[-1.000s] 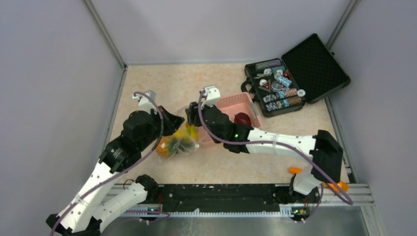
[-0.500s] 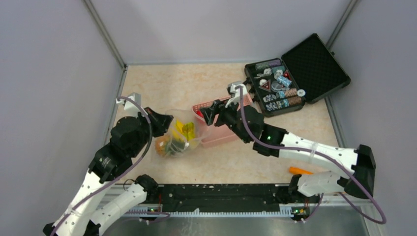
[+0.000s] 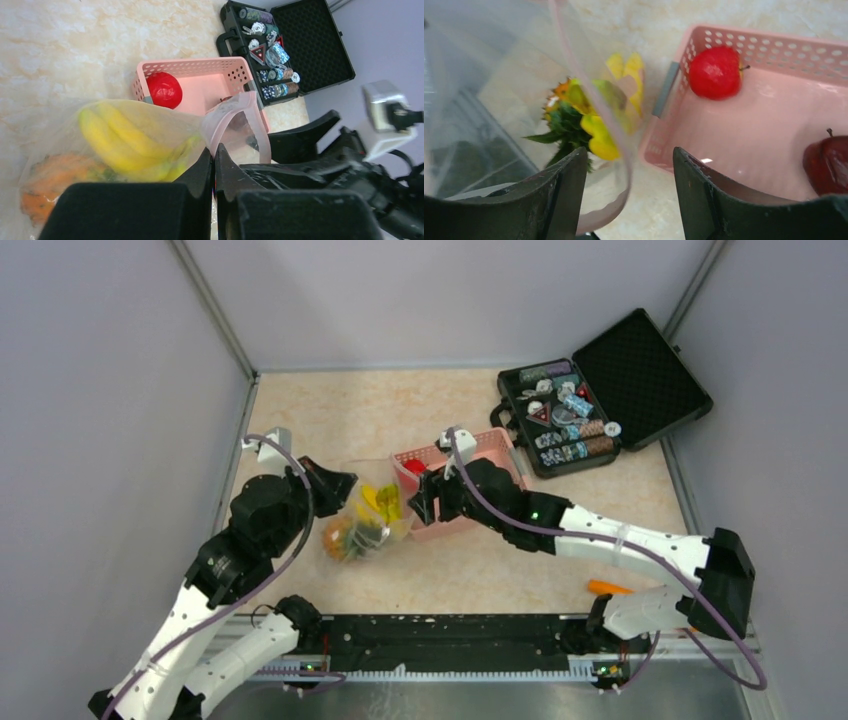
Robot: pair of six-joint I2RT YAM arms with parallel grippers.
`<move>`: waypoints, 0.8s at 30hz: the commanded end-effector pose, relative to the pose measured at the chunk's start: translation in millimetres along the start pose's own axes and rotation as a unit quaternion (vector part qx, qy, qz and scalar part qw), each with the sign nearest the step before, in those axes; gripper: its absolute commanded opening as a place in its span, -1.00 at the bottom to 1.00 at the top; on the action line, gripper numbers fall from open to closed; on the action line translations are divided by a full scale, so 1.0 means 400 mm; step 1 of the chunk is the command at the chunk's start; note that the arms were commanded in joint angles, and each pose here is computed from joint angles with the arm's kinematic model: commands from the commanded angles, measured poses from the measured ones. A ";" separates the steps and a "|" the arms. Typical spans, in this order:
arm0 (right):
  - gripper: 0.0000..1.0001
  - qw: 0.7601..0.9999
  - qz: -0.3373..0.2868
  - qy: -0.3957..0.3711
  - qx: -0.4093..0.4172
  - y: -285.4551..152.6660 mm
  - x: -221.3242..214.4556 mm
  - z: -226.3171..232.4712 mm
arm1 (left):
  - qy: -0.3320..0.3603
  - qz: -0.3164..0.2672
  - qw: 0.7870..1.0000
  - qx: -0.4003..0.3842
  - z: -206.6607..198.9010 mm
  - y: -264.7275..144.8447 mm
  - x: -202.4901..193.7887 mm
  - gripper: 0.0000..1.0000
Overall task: Place the food in the zip-top bag and seal the zipper
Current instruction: Adjust the zipper food storage bag at the center of the board.
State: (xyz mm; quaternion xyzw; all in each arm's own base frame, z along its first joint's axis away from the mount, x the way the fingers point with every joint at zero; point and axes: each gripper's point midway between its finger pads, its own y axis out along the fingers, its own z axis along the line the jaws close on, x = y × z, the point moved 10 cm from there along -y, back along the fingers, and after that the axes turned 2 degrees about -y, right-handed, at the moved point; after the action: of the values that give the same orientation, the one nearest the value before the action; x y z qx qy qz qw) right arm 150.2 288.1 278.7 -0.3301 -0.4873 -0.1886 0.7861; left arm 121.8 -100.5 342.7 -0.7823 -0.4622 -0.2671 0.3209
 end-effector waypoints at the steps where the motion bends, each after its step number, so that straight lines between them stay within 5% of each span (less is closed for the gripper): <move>1: 0.20 0.997 0.038 -0.037 -0.052 0.030 -0.007 -0.013 | -0.011 -0.021 0.999 -0.037 -0.026 0.001 0.018 -1.00; 3: -0.05 0.998 0.038 -0.037 -0.040 0.039 0.001 -0.003 | -0.011 -0.023 0.999 -0.034 -0.022 0.000 0.017 -1.00; 6: -1.00 1.000 0.011 -0.027 0.004 0.046 0.036 0.027 | -0.003 -0.026 0.999 -0.028 -0.016 -0.002 0.016 -1.00; 11: -1.00 0.996 -0.053 -0.065 0.041 0.029 0.173 0.113 | 0.060 -0.076 0.993 0.071 0.021 -0.046 0.067 -1.00; 16: -1.00 0.968 -0.128 -0.116 0.183 -0.003 0.269 0.235 | 0.072 -0.145 0.978 0.131 0.040 -0.115 0.124 -1.00; 20: -1.00 0.989 -0.079 -0.103 0.071 0.071 0.248 0.214 | 0.055 -0.178 0.972 0.143 0.061 -0.156 0.132 -1.00; 24: -1.00 0.991 -0.037 -0.118 0.048 0.116 0.211 0.206 | 0.045 -0.202 0.972 0.112 0.057 -0.194 0.146 -1.00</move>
State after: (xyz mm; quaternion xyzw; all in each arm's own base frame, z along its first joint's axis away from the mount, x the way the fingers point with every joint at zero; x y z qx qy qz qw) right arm 155.1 372.7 387.3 -0.2318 -0.6011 -0.1745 0.7447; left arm 88.4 -34.5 379.0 -0.6428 -0.5960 -0.2983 0.3777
